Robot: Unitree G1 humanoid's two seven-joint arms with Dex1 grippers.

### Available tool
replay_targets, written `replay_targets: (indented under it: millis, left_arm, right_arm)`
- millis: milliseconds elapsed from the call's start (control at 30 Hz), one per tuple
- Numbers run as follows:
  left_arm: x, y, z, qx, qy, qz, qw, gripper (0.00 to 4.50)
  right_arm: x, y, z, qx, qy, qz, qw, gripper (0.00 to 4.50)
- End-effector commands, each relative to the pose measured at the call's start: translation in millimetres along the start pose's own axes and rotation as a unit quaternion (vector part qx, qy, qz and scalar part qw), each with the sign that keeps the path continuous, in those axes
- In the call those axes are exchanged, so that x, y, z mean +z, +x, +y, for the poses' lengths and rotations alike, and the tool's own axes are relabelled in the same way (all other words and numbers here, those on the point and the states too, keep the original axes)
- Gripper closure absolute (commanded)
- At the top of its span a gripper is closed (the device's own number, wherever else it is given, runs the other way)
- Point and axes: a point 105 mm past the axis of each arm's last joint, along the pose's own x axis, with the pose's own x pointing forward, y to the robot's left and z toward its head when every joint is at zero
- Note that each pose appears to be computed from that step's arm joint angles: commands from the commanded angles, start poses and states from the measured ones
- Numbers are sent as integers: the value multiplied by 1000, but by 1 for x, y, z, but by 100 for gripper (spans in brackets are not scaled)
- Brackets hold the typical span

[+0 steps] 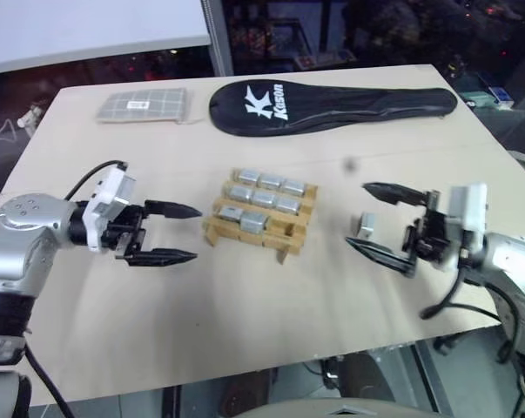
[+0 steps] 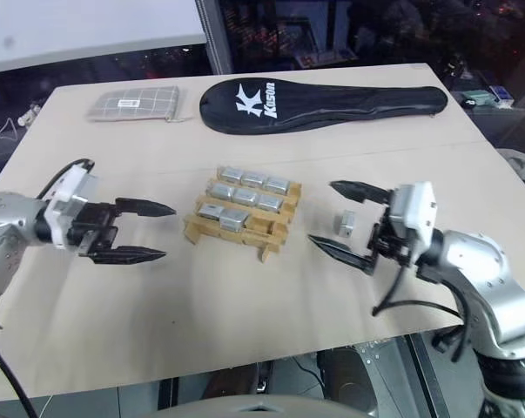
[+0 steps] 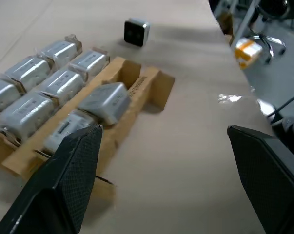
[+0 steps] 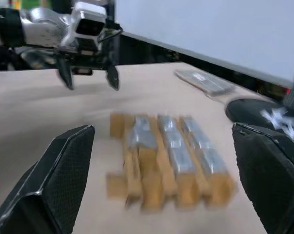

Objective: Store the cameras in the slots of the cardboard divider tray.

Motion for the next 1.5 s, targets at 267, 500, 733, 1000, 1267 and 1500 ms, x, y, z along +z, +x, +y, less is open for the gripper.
replay_targets:
  millis: [267,500,733,1000,1267,1500]
  left_arm:
    - [33,-38,-25,146,27,-5,989,28]
    - [44,-37,-44,154,31,13,988,28]
    - [36,-42,-52,161,13,25,986,28]
    - [40,-44,-51,163,13,9,986,28]
    - [37,-46,-49,161,9,4,987,22]
    - [37,-47,-48,155,7,2,988,22]
  right_arm:
    - [-52,87,4,96,-20,115,989,0]
    - [-72,119,10,114,-10,140,984,0]
    - [-76,144,8,109,-62,153,980,0]
    - [-81,144,4,101,-59,166,979,0]
    - [-78,145,7,108,-63,158,980,225]
    - [-70,146,4,103,-62,150,981,375]
